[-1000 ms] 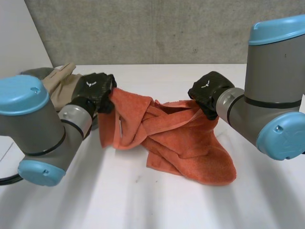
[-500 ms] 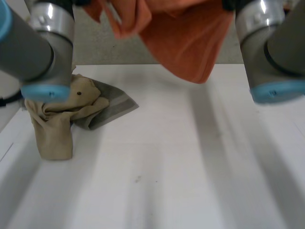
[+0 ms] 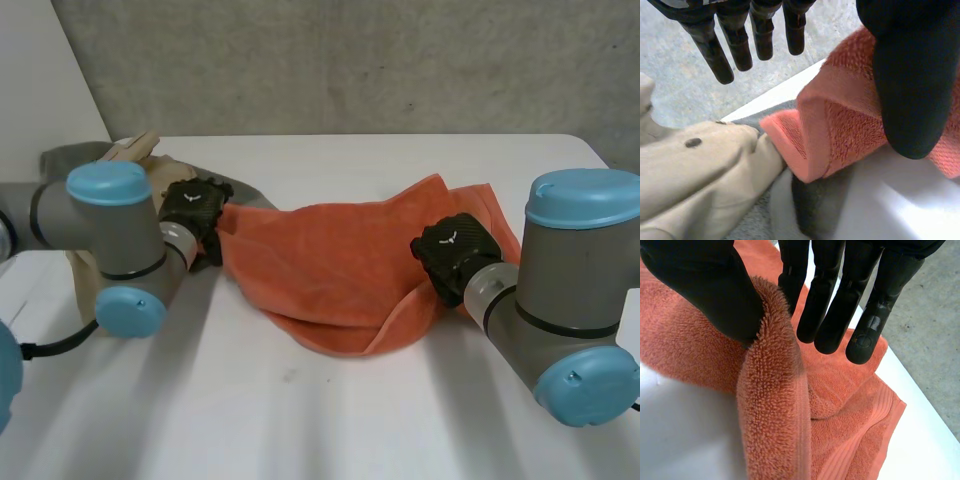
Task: Fold the laundry.
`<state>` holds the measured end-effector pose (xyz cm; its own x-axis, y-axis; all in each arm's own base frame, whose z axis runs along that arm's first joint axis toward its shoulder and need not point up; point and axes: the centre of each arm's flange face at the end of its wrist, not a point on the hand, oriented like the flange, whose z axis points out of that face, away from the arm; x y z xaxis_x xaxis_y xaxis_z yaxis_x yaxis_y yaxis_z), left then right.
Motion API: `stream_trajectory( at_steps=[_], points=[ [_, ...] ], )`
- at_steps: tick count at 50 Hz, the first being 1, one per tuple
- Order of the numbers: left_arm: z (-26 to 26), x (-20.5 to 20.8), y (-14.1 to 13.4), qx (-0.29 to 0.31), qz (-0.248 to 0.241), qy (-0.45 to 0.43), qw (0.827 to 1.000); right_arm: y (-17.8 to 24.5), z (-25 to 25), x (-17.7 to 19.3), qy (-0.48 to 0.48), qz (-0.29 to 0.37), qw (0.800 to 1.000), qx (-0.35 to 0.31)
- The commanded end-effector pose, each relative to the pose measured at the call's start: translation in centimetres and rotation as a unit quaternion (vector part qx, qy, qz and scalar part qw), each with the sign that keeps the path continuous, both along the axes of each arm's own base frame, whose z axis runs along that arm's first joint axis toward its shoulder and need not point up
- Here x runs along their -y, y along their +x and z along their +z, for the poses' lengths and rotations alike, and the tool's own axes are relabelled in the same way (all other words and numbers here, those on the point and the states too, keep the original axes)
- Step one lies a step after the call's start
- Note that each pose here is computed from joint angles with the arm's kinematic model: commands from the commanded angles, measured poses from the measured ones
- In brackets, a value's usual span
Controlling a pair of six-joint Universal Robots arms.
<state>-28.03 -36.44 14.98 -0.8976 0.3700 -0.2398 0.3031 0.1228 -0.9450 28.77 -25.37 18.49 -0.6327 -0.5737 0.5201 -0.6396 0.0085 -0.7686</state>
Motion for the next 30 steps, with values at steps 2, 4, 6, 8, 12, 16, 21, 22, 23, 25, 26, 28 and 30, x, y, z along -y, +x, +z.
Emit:
stream_trajectory(
  at_steps=[2, 4, 6, 8, 12, 16, 21, 22, 23, 25, 26, 28, 30],
  points=[
    [4.4, -3.8, 1.4, -0.012, -0.016, -0.028, 0.999, -0.7, -0.5, 0.2, 0.01, -0.018, 1.0, 0.011],
    [4.9, -5.7, 1.8, -0.017, -0.037, -0.031, 0.999, -0.9, -0.6, 0.2, 0.009, -0.02, 1.0, 0.012],
    [5.0, -6.9, 2.0, -0.019, -0.054, -0.031, 0.998, -1.1, -0.8, 0.3, 0.005, -0.023, 1.0, 0.014],
    [4.7, -8.7, 2.6, -0.017, -0.077, -0.029, 0.996, -1.1, -0.9, 0.3, 0.002, -0.022, 1.0, 0.015],
    [3.4, -11.0, 3.5, 0.005, -0.105, -0.01, 0.994, -1.1, -1.1, 0.3, 0.002, -0.023, 1.0, 0.014],
    [2.0, -12.4, 3.9, 0.038, -0.122, 0.006, 0.992, -1.1, -1.1, 0.2, 0.002, -0.022, 1.0, 0.015],
    [1.1, -12.7, 4.3, 0.056, -0.123, 0.025, 0.991, -1.0, -1.1, 0.1, 0.0, -0.02, 1.0, 0.016],
    [0.9, -12.7, 4.3, 0.056, -0.123, 0.029, 0.99, -1.0, -1.1, 0.1, 0.0, -0.02, 1.0, 0.016],
    [0.3, -12.6, 4.2, 0.059, -0.123, 0.04, 0.99, -0.9, -1.1, 0.1, 0.0, -0.019, 1.0, 0.016],
    [-0.5, -12.4, 4.1, 0.062, -0.125, 0.052, 0.989, -0.9, -1.1, 0.0, 0.001, -0.019, 1.0, 0.015],
    [-0.9, -12.3, 4.0, 0.064, -0.126, 0.056, 0.988, -0.9, -1.1, 0.0, 0.001, -0.019, 1.0, 0.015],
    [-1.5, -11.7, 3.7, 0.064, -0.127, 0.06, 0.988, -0.9, -1.1, 0.0, 0.002, -0.019, 1.0, 0.015],
    [-1.6, -11.1, 3.5, 0.064, -0.125, 0.055, 0.989, -0.9, -1.2, -0.1, 0.004, -0.019, 1.0, 0.014]
  ],
)
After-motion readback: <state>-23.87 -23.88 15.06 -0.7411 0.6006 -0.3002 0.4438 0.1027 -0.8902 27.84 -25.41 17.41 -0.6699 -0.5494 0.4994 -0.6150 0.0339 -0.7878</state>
